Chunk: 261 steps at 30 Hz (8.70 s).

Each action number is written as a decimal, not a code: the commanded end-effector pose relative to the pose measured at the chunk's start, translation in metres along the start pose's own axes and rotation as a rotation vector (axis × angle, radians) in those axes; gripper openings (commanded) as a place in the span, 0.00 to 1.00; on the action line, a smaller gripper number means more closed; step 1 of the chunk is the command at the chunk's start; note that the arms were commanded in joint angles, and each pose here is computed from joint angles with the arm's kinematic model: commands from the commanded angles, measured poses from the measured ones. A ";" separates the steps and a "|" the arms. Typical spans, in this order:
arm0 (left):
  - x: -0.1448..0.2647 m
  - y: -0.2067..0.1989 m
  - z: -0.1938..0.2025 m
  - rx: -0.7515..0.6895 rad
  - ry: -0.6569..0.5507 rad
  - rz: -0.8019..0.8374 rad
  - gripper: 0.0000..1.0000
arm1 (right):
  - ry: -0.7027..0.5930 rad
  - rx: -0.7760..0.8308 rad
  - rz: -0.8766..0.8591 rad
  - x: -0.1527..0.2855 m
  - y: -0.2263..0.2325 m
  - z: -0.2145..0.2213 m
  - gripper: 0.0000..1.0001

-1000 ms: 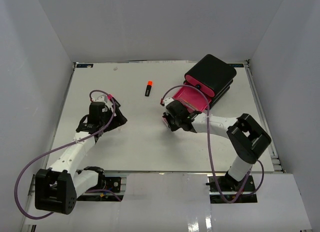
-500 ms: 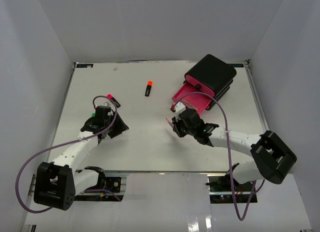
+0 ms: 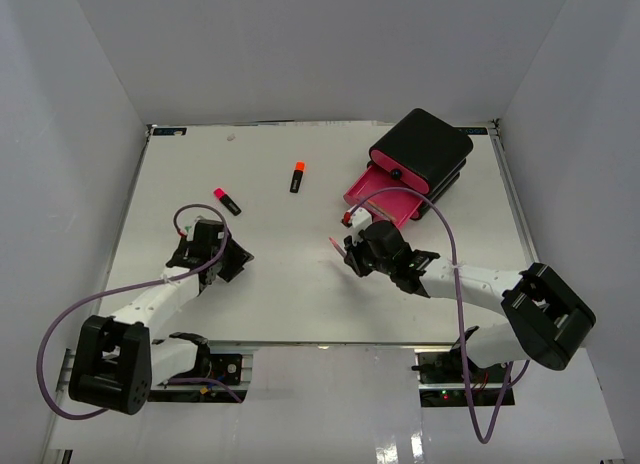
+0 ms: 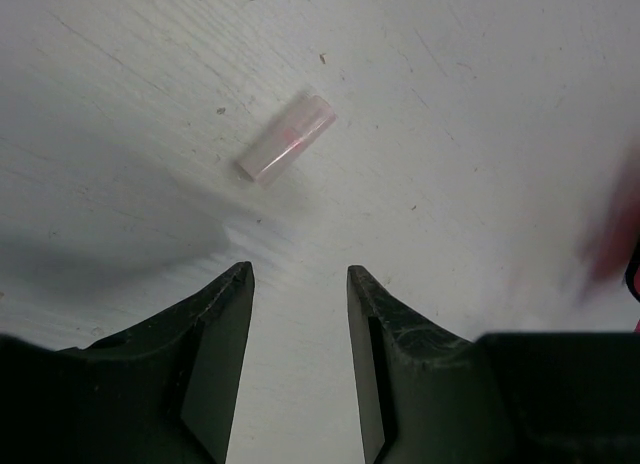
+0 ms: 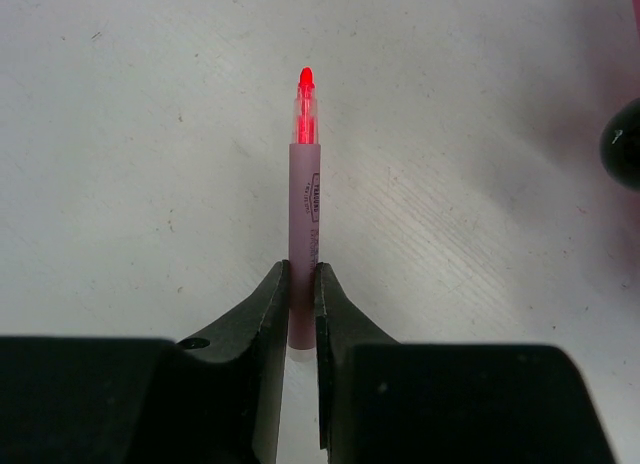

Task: Sort the stationery into containers
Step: Move the pen cap to the center of the board, then close the pen cap on the pen.

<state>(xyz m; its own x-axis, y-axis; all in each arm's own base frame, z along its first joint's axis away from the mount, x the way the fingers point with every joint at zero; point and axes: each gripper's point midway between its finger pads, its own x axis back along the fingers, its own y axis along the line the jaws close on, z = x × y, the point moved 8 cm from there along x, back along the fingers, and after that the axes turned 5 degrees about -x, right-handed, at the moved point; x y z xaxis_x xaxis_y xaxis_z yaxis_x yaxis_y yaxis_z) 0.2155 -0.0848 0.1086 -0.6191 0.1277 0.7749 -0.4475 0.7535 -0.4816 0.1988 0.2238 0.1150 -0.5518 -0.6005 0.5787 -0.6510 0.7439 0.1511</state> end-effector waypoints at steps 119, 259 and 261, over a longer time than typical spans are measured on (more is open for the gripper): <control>-0.066 -0.055 -0.047 0.111 0.093 -0.505 0.48 | -0.058 0.013 0.029 0.004 -0.006 -0.008 0.08; 0.132 -0.147 -0.060 -0.398 -0.398 1.320 0.00 | -0.563 -0.077 -0.499 0.056 0.090 -0.136 0.08; 0.132 -0.147 -0.060 -0.399 -0.395 1.321 0.00 | -0.568 -0.075 -0.487 0.056 0.089 -0.136 0.08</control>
<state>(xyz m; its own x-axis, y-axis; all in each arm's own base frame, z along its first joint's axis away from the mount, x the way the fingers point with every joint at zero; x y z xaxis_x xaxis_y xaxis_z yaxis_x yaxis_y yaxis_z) 0.2412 -0.1408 0.3045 -0.6022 0.7325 -0.3176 0.7430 0.3685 -0.5588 0.1810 0.2946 0.2570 -0.4044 -0.9146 -0.0001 -0.8519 0.3766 0.3638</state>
